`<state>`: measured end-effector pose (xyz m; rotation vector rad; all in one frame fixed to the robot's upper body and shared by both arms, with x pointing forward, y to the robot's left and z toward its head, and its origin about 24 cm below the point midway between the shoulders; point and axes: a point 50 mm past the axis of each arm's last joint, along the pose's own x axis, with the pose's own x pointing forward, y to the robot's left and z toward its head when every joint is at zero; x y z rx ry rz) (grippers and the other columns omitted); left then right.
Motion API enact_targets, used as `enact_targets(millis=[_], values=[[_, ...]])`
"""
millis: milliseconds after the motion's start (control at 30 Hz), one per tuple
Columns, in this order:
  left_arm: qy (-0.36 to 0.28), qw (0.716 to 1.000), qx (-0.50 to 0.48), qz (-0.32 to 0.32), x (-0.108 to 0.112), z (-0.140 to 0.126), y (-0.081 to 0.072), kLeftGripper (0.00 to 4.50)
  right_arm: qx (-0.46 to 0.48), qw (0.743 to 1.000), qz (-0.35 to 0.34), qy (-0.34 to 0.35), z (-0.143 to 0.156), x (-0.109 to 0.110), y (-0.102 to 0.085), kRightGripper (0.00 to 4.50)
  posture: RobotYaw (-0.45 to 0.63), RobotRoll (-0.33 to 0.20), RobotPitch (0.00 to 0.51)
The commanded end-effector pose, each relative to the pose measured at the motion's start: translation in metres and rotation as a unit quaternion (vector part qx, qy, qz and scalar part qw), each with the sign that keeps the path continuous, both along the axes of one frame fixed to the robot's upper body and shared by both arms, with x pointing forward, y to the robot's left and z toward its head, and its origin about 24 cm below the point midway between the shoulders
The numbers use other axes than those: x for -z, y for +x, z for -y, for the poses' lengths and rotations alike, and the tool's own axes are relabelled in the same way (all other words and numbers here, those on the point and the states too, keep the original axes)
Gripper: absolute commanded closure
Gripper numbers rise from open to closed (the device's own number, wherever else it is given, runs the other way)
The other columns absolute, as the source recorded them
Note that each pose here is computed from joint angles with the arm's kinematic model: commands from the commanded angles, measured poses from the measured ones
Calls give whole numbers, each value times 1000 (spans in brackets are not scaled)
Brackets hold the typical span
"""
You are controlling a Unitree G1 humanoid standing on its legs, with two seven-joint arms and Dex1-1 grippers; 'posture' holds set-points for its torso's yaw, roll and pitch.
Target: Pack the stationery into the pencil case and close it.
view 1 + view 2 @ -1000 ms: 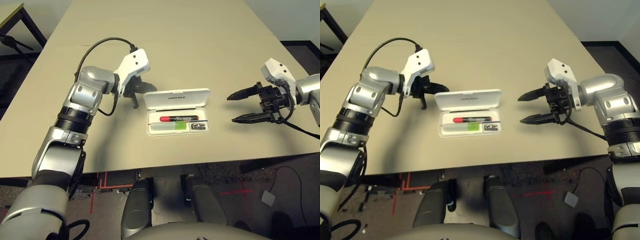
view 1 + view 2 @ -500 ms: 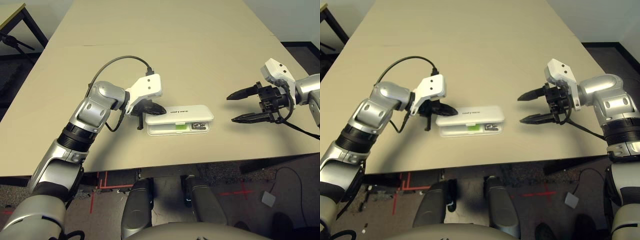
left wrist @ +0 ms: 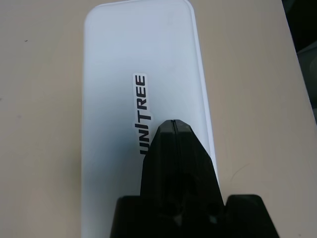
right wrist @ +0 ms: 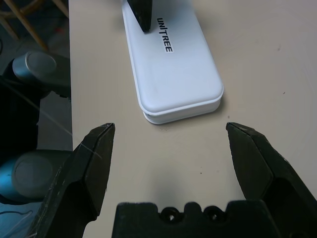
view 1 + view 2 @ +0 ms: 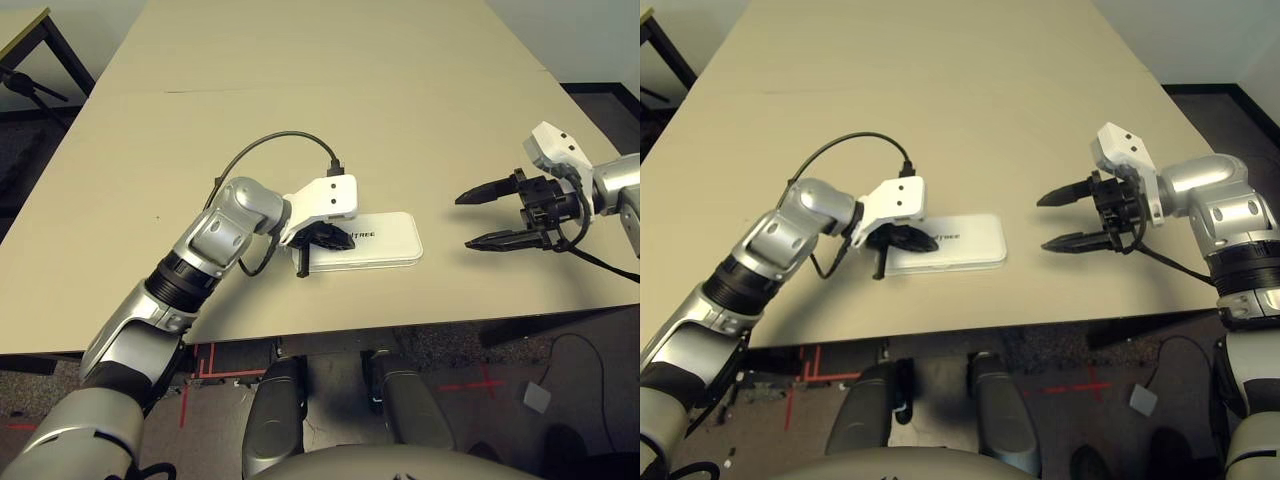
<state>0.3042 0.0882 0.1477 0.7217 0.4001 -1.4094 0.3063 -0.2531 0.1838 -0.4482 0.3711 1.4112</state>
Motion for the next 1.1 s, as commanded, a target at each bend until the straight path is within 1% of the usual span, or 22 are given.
enact_targets(millis=[33,133,167,267,433,533,600,667,700,767,800,867,933,1000,1033,1100], values=[[52,999,-3,-3,18,1,-4,4484,1,1000,4,6,2,-3,-3,0,-70,0,171],[72,997,-36,-13,24,-2,-1,4484,1,1000,5,6,2,-2,-3,0,-71,0,172],[67,997,-38,-12,23,0,0,4484,1,1000,5,7,2,-2,-3,0,-71,0,172],[28,999,-31,-30,16,7,-2,4484,-1,1000,6,9,0,-2,-2,0,-72,0,171],[-20,998,-25,-46,6,10,-6,4484,-2,1000,6,16,-3,0,-1,0,-71,0,168],[-72,993,-61,-66,-4,3,-6,3904,11,1000,5,27,-4,3,-1,0,-68,0,169],[-105,988,-93,-60,-9,-6,-4,3197,40,998,4,38,-4,6,1,0,-65,0,166],[-143,980,-135,-41,-13,-18,-1,2499,103,993,6,51,-4,10,8,0,-58,0,164],[-166,973,-158,-32,-15,-24,1,2036,131,990,17,56,-4,12,12,0,-54,0,163],[-226,947,-227,7,-18,-37,8,1299,171,980,37,92,-4,14,16,0,-49,0,162],[-248,929,-273,33,-18,-45,13,844,198,972,41,119,-4,15,19,0,-47,0,162],[-282,888,-358,68,-16,-64,20,91,247,955,47,160,-3,19,23,0,-38,0,163],[-304,847,-422,109,-15,-84,24,13,280,939,55,192,-5,25,24,0,-34,0,164],[-313,817,-460,150,-15,-97,25,13,313,923,67,211,-6,30,26,0,-30,0,165],[-320,799,-482,162,-15,-106,26,13,340,910,74,224,-5,32,28,0,-17,0,162],[-333,753,-532,198,-15,-129,25,13,403,877,103,240,-2,41,31,0,-20,0,159]])
